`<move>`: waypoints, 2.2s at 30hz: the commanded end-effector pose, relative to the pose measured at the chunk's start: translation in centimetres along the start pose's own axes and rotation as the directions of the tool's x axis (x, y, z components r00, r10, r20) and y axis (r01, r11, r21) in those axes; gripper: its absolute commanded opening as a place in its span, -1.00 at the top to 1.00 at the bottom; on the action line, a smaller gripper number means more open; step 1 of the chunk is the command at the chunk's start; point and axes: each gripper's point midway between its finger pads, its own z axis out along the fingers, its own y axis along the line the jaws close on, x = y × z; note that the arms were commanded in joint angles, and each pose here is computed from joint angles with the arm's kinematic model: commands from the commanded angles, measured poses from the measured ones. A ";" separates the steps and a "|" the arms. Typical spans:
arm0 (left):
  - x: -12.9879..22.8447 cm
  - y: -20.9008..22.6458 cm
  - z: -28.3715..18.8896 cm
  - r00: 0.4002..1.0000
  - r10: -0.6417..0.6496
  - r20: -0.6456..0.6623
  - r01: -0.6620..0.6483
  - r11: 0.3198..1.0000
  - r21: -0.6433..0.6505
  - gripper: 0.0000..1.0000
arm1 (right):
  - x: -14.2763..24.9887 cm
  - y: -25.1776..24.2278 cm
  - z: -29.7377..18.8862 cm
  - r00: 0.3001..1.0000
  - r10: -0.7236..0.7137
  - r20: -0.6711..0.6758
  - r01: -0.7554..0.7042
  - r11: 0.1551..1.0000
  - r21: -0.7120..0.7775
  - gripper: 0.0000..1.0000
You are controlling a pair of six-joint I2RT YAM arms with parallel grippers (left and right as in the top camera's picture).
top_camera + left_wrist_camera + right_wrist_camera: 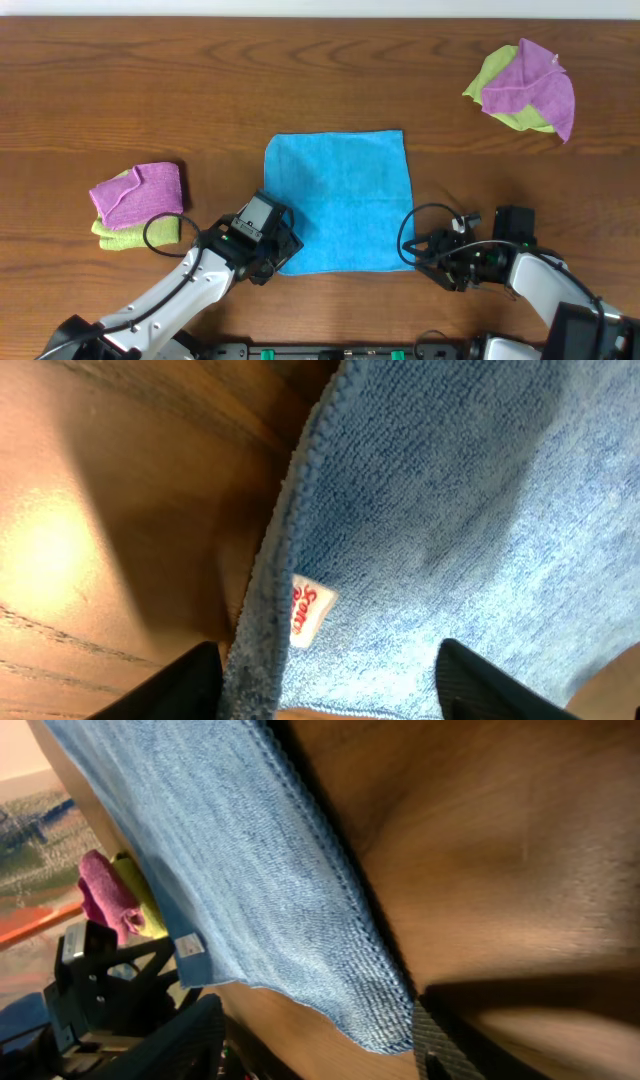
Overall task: Fold the cloth
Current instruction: 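Pinch the blue cloth's bottom-left and bottom-right corners with both grippers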
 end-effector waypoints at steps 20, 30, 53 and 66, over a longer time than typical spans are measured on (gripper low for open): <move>0.1 0.4 0.2 1.000 0.018 -0.008 -0.018 1.000 -0.011 0.23 | 0.9 -6.1 1.1 0.998 0.052 0.045 -0.063 0.955 0.291 0.07; 0.3 0.5 0.2 0.999 0.040 -0.021 -0.040 0.999 -0.014 0.67 | 0.8 -6.4 1.2 0.997 0.055 0.058 -0.070 0.946 0.316 0.79; 2.0 -0.2 -0.5 0.980 0.156 -0.123 -0.154 0.988 0.022 0.88 | -0.1 -3.8 1.0 0.999 0.026 0.037 -0.035 0.965 0.259 0.97; 2.7 1.3 -2.6 0.968 0.139 -0.207 -0.160 0.983 -0.086 0.88 | 1.2 -0.7 -2.0 0.999 -0.014 0.042 0.001 0.960 0.281 0.97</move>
